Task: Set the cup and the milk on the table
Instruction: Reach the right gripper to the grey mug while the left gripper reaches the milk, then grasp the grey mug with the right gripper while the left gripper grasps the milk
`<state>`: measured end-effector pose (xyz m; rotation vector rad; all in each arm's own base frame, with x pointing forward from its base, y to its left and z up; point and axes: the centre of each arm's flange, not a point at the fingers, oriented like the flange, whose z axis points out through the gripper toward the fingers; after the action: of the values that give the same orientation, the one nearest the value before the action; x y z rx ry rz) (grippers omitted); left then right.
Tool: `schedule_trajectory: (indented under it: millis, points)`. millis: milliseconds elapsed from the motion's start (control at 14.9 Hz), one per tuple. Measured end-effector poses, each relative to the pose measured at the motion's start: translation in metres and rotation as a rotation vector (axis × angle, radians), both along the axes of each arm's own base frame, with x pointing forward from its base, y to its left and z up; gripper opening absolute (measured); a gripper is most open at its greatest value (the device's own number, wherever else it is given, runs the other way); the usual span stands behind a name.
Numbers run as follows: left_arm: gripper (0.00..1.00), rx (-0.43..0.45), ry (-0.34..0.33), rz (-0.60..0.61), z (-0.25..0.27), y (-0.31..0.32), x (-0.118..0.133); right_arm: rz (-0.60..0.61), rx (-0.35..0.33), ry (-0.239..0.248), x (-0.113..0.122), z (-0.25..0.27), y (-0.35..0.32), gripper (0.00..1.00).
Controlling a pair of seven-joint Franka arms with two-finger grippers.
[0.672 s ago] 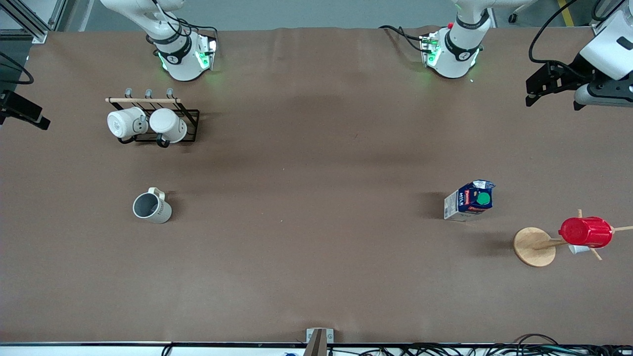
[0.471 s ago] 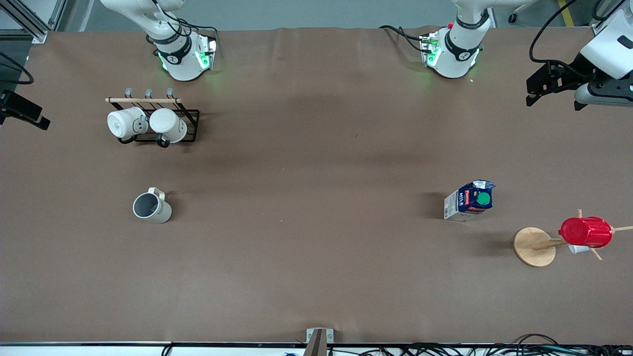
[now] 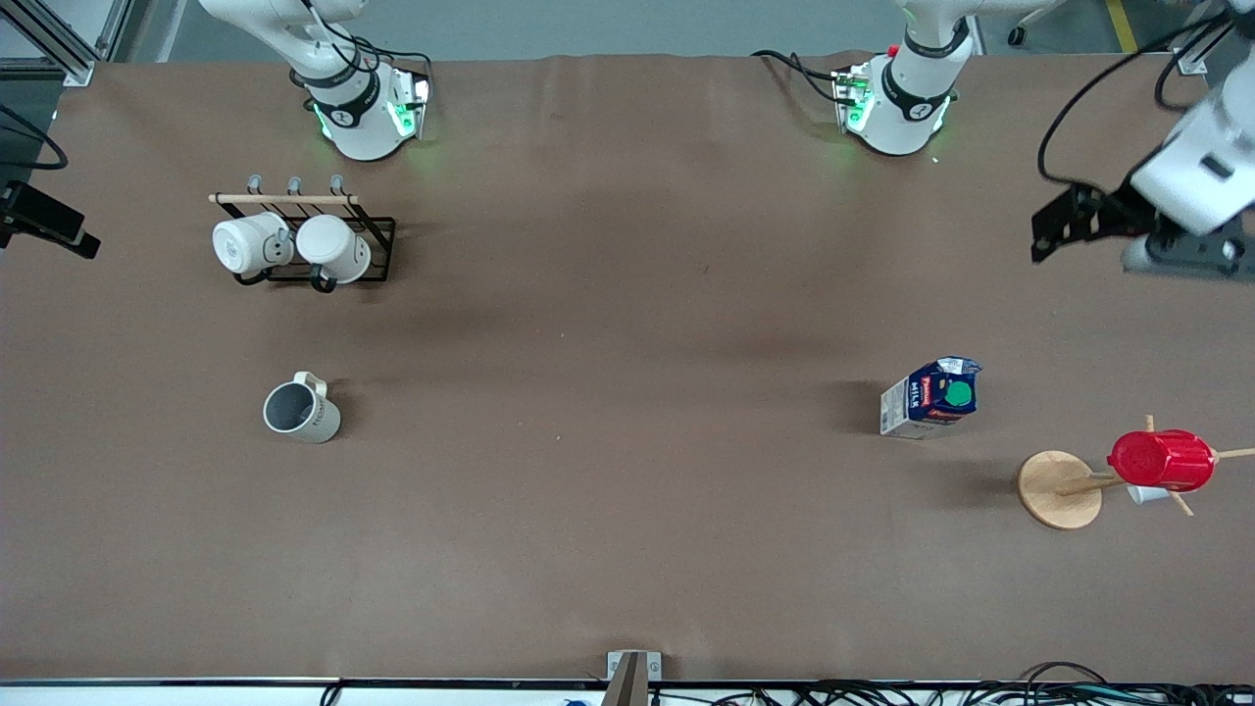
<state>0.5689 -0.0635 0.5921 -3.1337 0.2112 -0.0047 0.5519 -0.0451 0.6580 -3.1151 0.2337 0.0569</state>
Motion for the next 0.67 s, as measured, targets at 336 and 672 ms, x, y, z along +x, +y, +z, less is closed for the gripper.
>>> schedule_trajectory:
  millis: [336,672]
  points:
    - [1.00,-0.013,0.024,0.006,-0.105,0.003,0.047,0.048,-0.008,-0.046,0.036,-0.107,-0.005,1.00]
    - [1.00,-0.018,0.053,-0.067,-0.175,0.005,0.054,0.116,-0.023,-0.071,0.041,-0.256,-0.007,1.00]
